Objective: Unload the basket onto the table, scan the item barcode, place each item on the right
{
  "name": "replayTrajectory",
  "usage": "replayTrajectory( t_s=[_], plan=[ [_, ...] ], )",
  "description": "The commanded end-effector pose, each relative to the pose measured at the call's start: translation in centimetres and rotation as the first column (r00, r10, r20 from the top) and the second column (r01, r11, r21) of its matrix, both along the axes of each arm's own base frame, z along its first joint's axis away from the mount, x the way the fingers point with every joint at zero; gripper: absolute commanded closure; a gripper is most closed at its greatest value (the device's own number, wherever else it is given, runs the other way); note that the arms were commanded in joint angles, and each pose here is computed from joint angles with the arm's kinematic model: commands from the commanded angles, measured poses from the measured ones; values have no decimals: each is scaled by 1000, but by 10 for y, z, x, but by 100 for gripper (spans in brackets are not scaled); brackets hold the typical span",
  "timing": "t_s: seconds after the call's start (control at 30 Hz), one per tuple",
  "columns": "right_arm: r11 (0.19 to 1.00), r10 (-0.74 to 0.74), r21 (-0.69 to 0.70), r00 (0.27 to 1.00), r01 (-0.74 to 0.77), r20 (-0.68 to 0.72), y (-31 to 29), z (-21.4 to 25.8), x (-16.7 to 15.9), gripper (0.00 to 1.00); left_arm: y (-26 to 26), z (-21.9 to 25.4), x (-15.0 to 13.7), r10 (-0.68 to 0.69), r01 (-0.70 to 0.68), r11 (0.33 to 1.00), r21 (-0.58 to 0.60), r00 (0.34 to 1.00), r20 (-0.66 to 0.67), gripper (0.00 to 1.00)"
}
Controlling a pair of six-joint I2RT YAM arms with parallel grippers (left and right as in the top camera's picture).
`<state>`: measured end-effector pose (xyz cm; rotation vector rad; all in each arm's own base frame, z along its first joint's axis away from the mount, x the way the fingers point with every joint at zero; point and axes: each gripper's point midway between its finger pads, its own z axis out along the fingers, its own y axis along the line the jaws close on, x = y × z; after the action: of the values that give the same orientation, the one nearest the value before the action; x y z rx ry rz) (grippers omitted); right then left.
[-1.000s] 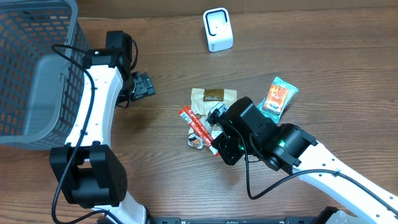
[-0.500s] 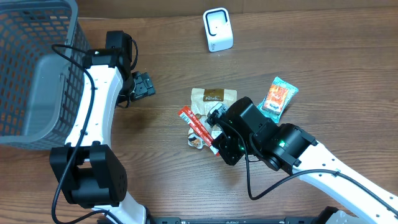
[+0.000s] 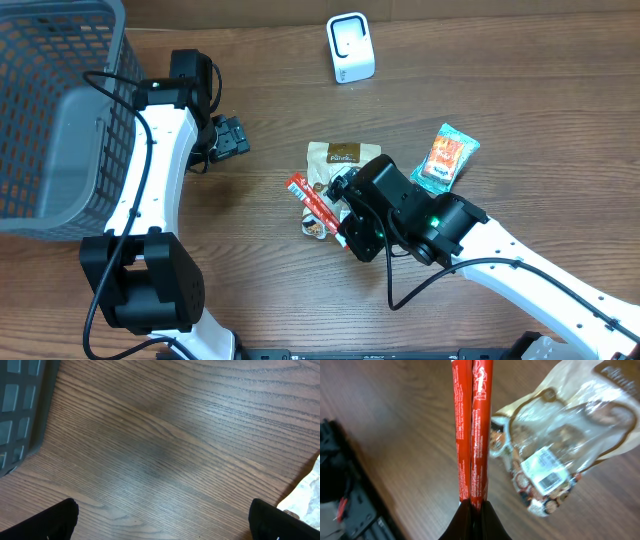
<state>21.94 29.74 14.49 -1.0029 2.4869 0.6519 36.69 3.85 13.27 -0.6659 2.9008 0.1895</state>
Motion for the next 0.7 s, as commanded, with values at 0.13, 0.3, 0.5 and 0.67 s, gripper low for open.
replayTrajectory(
  t_s=[0.13, 0.3, 0.5, 0.67],
  plan=[
    [991, -51, -101, 953, 85, 297, -14, 14, 51, 97, 2, 3, 3, -18, 18, 1000, 12, 1000, 6, 0],
    [987, -65, -103, 903, 119, 424, -20, 64, 81, 97, 2, 3, 3, -18, 18, 1000, 12, 1000, 6, 0],
    [974, -175, -50, 871, 222, 459, -54, 161, 128, 97, 2, 3, 3, -18, 18, 1000, 12, 1000, 6, 0],
    [977, -118, -79, 813, 198, 570, -65, 196, 172, 97, 2, 3, 3, -18, 18, 1000, 12, 1000, 6, 0]
  ],
)
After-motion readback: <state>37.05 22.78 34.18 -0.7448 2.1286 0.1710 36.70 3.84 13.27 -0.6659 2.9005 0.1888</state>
